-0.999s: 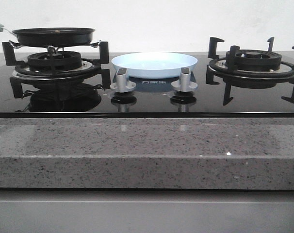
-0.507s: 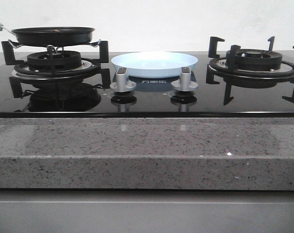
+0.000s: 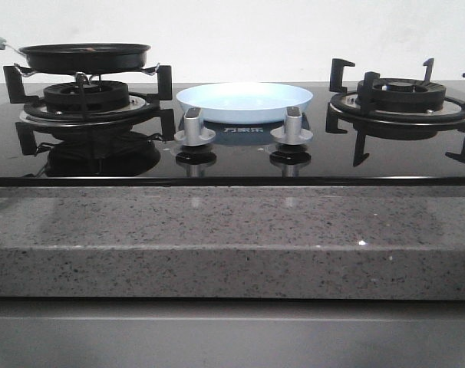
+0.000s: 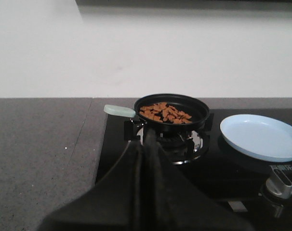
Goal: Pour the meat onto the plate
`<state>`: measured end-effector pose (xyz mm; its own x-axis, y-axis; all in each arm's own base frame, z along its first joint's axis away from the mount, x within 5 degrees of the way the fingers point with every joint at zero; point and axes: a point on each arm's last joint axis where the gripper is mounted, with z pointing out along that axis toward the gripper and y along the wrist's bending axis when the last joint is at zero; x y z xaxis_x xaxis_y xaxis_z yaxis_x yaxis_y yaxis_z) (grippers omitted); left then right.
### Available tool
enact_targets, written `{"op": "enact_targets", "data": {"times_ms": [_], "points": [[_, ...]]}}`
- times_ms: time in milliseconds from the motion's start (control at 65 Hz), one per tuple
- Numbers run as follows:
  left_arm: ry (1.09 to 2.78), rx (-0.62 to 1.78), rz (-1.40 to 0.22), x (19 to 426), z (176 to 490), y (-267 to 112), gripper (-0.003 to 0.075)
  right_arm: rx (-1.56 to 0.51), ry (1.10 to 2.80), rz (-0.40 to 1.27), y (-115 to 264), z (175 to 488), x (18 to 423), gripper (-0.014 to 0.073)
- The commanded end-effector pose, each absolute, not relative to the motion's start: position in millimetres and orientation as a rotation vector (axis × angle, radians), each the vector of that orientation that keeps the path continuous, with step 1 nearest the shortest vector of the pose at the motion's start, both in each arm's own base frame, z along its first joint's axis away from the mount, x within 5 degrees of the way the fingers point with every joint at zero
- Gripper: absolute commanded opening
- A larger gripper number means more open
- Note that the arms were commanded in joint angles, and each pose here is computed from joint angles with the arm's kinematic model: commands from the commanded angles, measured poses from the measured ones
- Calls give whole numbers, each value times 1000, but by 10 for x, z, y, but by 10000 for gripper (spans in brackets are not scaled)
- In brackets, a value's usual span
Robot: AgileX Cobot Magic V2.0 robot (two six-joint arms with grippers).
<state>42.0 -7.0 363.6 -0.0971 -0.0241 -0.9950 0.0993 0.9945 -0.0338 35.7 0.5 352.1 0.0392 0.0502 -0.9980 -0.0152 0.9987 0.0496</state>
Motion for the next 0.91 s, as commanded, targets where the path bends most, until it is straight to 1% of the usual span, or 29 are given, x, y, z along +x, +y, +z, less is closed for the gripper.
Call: {"op": "enact_targets", "data": {"times_ms": [0, 185, 492, 523, 554, 584, 600, 615, 646, 661, 723, 738, 769, 800, 846, 892], "points": [[1644, 46, -121, 501, 3858, -77, -20, 23, 1533, 26, -3, 3737, 442, -120], [1694, 43, -127, 629, 3823, -86, -20, 24, 1613, 25, -1, 3712, 620, -120], [1734, 40, -127, 698, 3679, -88, -20, 25, 1707, 28, 2, 3639, 752, -115], [1736, 40, -127, 699, 3674, -88, -18, 25, 1721, 30, 4, 3627, 761, -108], [1735, 40, -127, 698, 3678, -88, -4, 24, 1732, 31, 5, 3617, 765, -82], [1735, 40, -127, 698, 3678, -88, 18, 25, 1745, 32, 5, 3606, 774, -47], [1735, 40, -127, 698, 3678, -88, 43, 24, 1752, 32, 6, 3600, 775, -25], [1735, 40, -127, 698, 3678, -88, 64, 23, 1759, 33, 7, 3594, 780, 12], [1737, 40, -127, 704, 3676, -89, 125, 21, 1772, 37, 10, 3583, 785, 71], [1737, 40, -127, 704, 3676, -89, 170, 18, 1779, 39, 13, 3577, 791, 120], [1744, 40, -127, 721, 3671, -90, 304, 7, 1800, 49, 24, 3559, 809, 277], [1750, 39, -127, 736, 3667, -90, 353, 5, 1809, 53, 28, 3551, 815, 324], [1755, 39, -127, 747, 3663, -91, 411, 0, 1825, 65, 38, 3538, 827, 377], [1768, 39, -127, 773, 3653, -92, 467, -7, 1846, 69, 45, 3522, 843, 415], [1786, 46, -122, 806, 3660, -95, 511, -18, 1878, 88, 65, 3510, 873, 443], [1800, 49, -122, 837, 3682, -97, 517, -35, 1915, 102, 85, 3510, 910, 435]]}}
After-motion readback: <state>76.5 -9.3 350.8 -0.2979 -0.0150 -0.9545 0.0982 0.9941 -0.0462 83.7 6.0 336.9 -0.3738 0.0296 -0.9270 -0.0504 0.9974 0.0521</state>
